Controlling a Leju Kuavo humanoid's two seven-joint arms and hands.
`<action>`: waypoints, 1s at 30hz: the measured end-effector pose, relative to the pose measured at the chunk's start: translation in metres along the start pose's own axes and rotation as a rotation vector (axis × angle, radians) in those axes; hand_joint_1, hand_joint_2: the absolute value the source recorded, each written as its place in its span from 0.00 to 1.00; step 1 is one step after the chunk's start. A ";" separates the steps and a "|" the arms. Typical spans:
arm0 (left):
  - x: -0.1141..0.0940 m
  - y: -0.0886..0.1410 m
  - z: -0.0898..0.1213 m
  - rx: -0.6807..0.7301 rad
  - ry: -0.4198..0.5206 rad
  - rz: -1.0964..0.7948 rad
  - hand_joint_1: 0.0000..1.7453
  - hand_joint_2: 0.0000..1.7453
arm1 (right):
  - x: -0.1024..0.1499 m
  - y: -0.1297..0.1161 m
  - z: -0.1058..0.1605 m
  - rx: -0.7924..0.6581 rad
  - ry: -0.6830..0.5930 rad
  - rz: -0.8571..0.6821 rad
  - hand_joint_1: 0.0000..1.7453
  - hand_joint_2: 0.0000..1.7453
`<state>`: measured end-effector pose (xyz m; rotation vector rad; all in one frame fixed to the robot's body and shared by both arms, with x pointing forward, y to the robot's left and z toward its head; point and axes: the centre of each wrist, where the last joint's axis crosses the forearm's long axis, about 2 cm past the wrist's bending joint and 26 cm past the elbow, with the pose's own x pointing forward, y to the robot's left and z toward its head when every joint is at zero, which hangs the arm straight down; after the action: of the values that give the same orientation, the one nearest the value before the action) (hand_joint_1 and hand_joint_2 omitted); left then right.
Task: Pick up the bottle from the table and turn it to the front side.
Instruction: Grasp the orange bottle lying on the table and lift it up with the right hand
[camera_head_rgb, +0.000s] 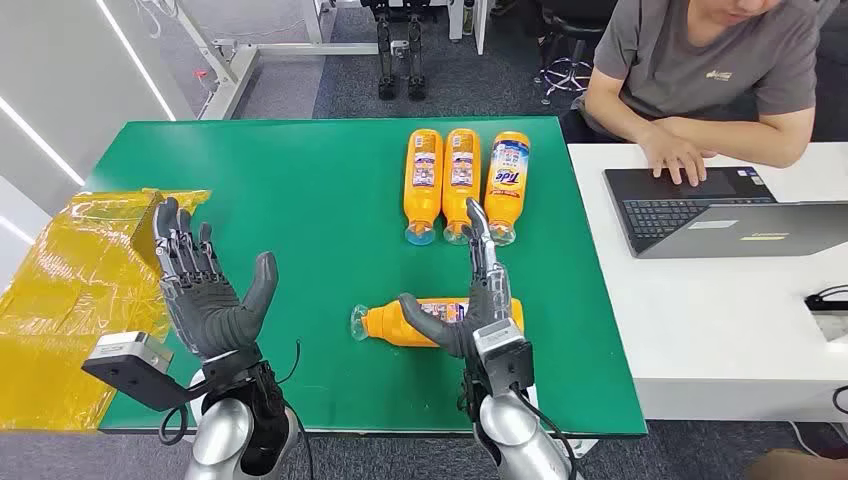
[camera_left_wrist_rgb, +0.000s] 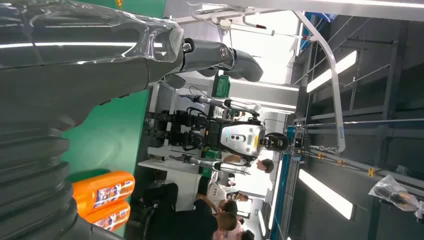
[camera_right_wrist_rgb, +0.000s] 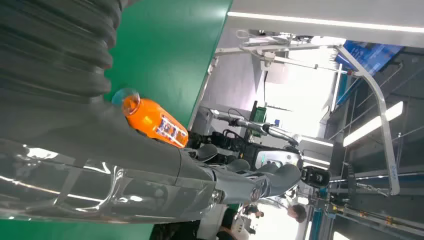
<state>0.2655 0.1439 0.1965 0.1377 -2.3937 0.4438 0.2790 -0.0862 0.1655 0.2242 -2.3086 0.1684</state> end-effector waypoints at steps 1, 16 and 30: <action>0.000 0.000 0.000 0.000 -0.001 0.000 0.00 1.00 | 0.000 0.000 -0.001 0.013 0.004 0.014 0.00 1.00; 0.005 0.000 -0.004 -0.022 -0.022 0.033 0.00 1.00 | -0.021 -0.027 -0.026 0.472 0.082 0.408 0.00 1.00; 0.005 -0.005 -0.014 -0.067 -0.048 0.081 0.00 1.00 | -0.046 -0.068 -0.020 0.767 0.208 0.696 0.00 1.00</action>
<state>0.2711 0.1442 0.2109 0.0220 -2.4651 0.4004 0.3387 -0.1441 0.1485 -0.2242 -1.9231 1.3580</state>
